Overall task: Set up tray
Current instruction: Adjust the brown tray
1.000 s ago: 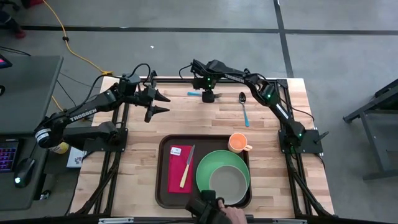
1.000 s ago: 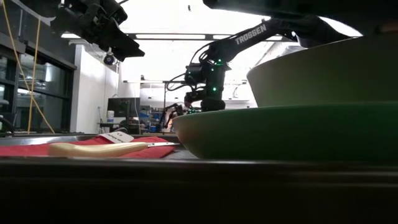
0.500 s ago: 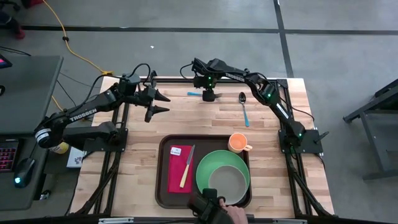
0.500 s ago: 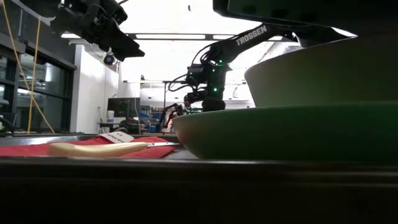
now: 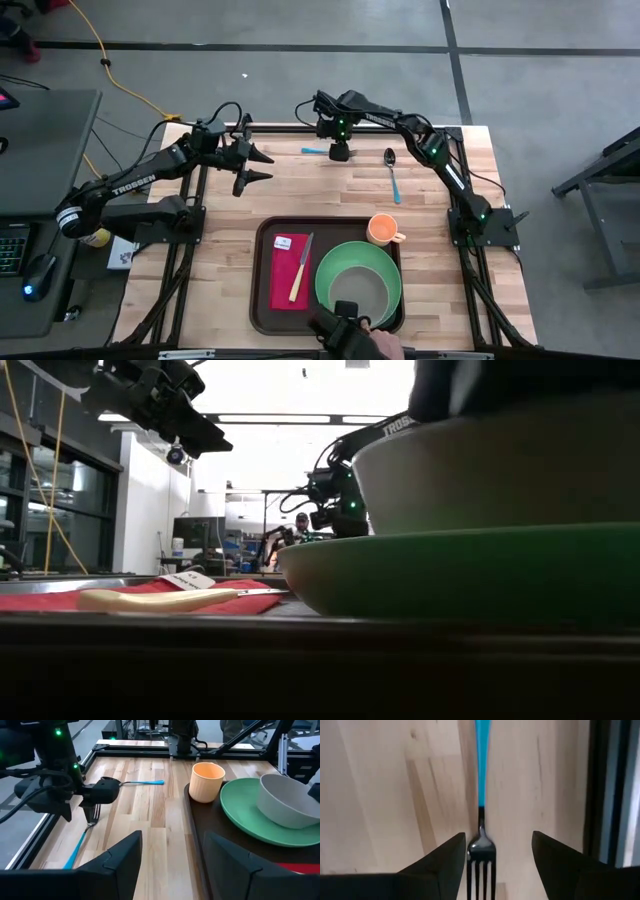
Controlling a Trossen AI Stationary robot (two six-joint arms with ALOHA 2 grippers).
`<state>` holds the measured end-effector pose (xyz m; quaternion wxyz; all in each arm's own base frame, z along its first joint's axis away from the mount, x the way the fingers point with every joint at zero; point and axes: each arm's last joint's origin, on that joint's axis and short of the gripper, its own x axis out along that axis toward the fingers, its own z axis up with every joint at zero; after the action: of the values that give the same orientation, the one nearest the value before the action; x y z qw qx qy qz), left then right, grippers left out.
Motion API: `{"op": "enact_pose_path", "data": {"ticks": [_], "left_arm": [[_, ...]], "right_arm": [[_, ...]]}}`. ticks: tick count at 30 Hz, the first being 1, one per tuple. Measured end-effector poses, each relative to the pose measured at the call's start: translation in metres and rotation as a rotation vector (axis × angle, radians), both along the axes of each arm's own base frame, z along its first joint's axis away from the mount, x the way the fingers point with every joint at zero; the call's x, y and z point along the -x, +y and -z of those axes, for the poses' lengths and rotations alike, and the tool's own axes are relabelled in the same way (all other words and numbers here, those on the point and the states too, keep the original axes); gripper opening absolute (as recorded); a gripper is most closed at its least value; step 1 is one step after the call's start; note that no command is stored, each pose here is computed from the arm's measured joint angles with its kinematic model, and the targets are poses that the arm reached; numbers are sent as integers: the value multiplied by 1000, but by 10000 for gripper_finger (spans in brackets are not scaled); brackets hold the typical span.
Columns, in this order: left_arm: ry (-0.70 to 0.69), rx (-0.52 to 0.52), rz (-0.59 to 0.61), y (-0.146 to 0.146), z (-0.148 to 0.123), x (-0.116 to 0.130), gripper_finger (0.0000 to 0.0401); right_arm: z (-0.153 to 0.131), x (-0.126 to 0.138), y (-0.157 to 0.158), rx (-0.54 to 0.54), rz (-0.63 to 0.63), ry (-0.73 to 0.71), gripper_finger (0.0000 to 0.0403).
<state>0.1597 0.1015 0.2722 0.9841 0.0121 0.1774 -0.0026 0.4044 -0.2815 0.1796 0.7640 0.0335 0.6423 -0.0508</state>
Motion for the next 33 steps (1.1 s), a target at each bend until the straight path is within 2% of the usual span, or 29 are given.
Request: {"op": "enact_pose_path", "data": {"ticks": [5,33], "left_arm": [[1,-1,-3,0,0,0,244],[4,-12,-12,1,0,0,244]], "right_arm": [[7,4,0,-24,18,53,207],[13,4,2,-49,39,84,207]]}}
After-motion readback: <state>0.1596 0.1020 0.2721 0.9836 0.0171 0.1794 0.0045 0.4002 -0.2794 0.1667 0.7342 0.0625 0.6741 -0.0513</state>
